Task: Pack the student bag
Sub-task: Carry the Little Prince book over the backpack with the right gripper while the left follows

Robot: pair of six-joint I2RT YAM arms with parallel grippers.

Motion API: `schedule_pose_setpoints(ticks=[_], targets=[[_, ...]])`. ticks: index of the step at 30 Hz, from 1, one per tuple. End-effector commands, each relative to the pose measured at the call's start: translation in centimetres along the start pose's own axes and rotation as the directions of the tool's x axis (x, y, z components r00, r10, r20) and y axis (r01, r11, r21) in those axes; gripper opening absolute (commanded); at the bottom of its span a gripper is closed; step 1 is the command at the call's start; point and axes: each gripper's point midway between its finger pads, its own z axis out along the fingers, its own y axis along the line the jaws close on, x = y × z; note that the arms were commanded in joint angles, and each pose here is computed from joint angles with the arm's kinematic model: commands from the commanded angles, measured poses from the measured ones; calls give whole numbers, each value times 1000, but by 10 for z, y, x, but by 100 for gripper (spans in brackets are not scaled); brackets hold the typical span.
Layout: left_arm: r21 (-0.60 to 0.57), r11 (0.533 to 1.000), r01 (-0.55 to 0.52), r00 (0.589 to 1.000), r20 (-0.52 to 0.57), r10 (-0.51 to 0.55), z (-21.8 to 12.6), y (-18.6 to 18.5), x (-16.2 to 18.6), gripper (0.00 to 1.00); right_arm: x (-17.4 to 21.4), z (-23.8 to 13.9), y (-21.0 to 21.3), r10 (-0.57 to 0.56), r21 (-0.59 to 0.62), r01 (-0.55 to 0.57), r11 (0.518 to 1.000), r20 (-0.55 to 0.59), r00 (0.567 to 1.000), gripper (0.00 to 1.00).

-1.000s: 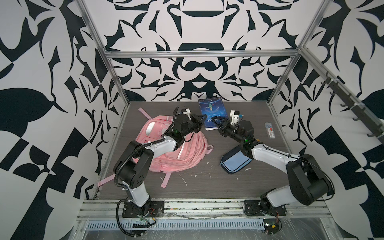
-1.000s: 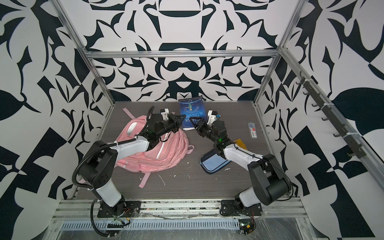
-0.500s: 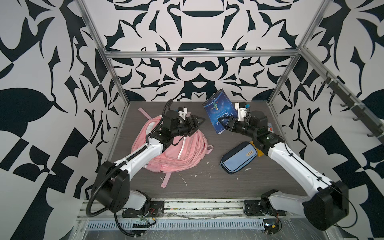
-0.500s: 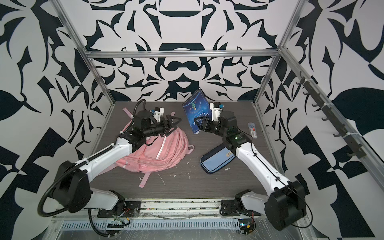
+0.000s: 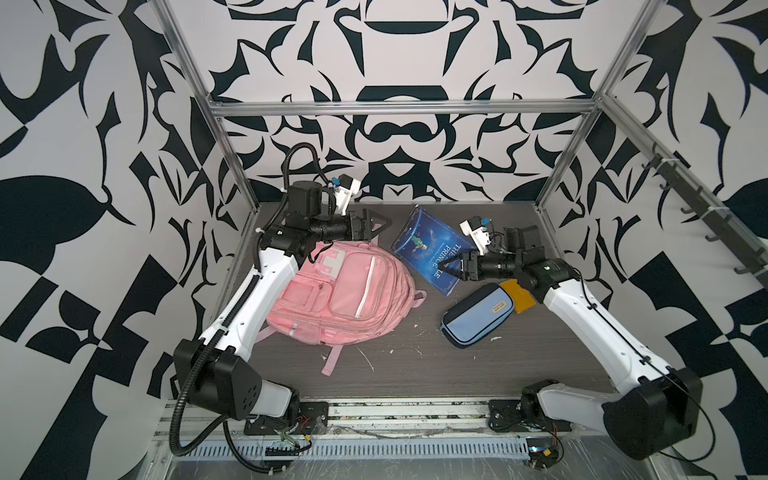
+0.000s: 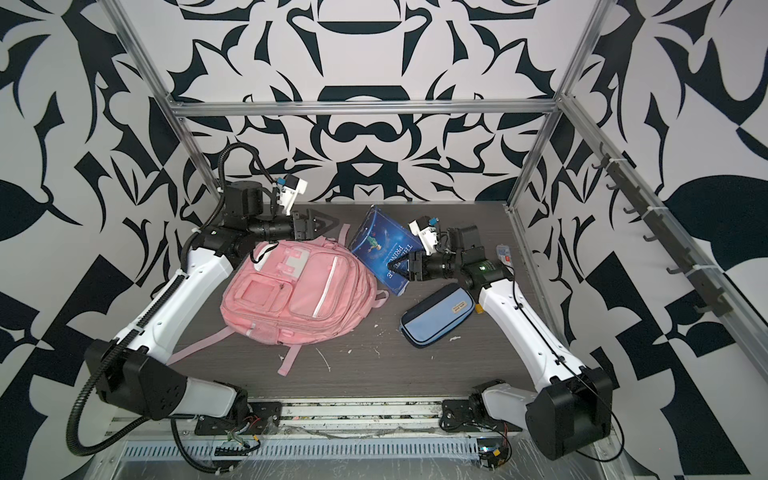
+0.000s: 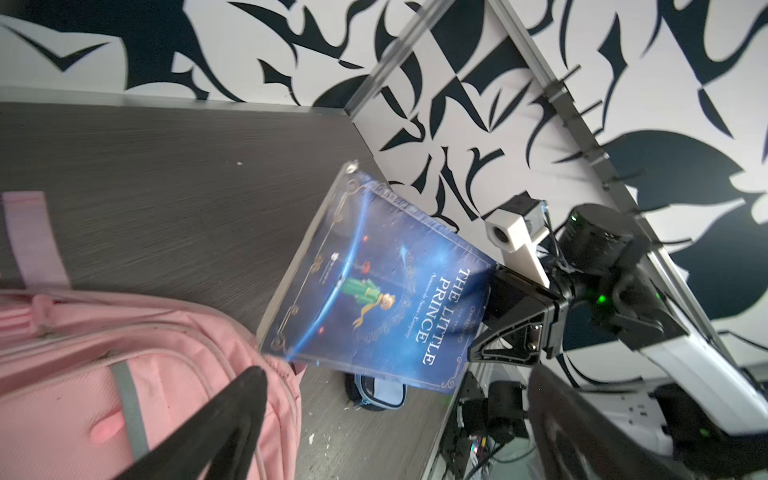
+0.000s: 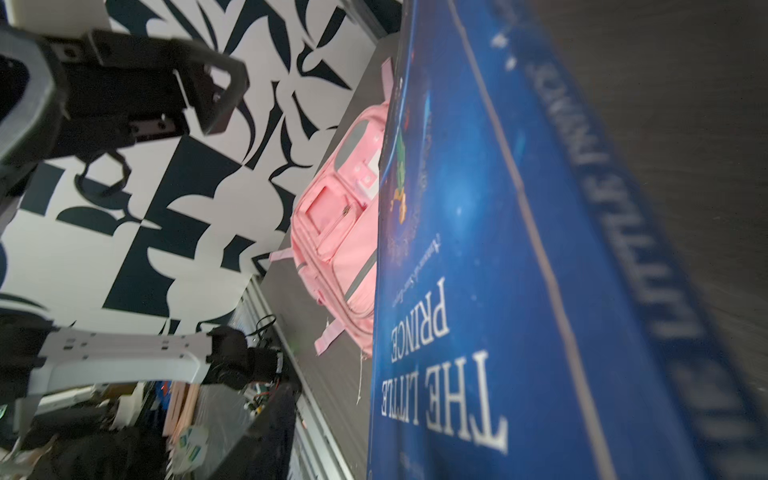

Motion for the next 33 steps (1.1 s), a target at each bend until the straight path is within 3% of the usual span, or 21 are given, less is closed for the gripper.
schedule_pose_setpoints(ticks=[1,6,12,18,20,23,25,26,27,29,33], targets=[[111,993,-50,992,-106,62,14,5,19,99,-21,-24,60,-185,-176,193,965,61,981,0],[157,986,-52,994,-88,66,27,13,15,99,-18,-29,75,-187,-252,193,948,49,981,0],[278,960,14,985,-169,35,42,0,31,100,-17,-31,80,-193,-273,196,942,36,980,0],[321,944,69,978,-210,0,47,-3,46,86,-21,-31,83,-203,-283,206,937,43,978,0],[335,939,72,977,-213,2,46,-6,47,69,-22,-30,82,-202,-283,205,937,40,978,0],[353,933,70,979,-206,4,44,-11,46,27,-25,-29,80,-204,-274,208,939,41,978,0],[362,929,78,980,-201,-4,42,-13,47,4,-28,-28,78,-204,-258,209,943,46,978,0],[362,929,83,980,-200,-10,42,-13,48,0,-28,-28,76,-204,-249,209,946,48,978,0],[360,929,89,980,-200,-16,41,-12,49,0,-30,-27,73,-198,-228,205,952,51,979,7],[359,929,87,982,-189,-19,40,-13,50,0,-34,-26,65,-190,-173,198,965,64,980,33],[346,932,106,989,-131,-64,33,-8,43,0,-44,-30,46,-161,-33,168,985,157,974,58]])
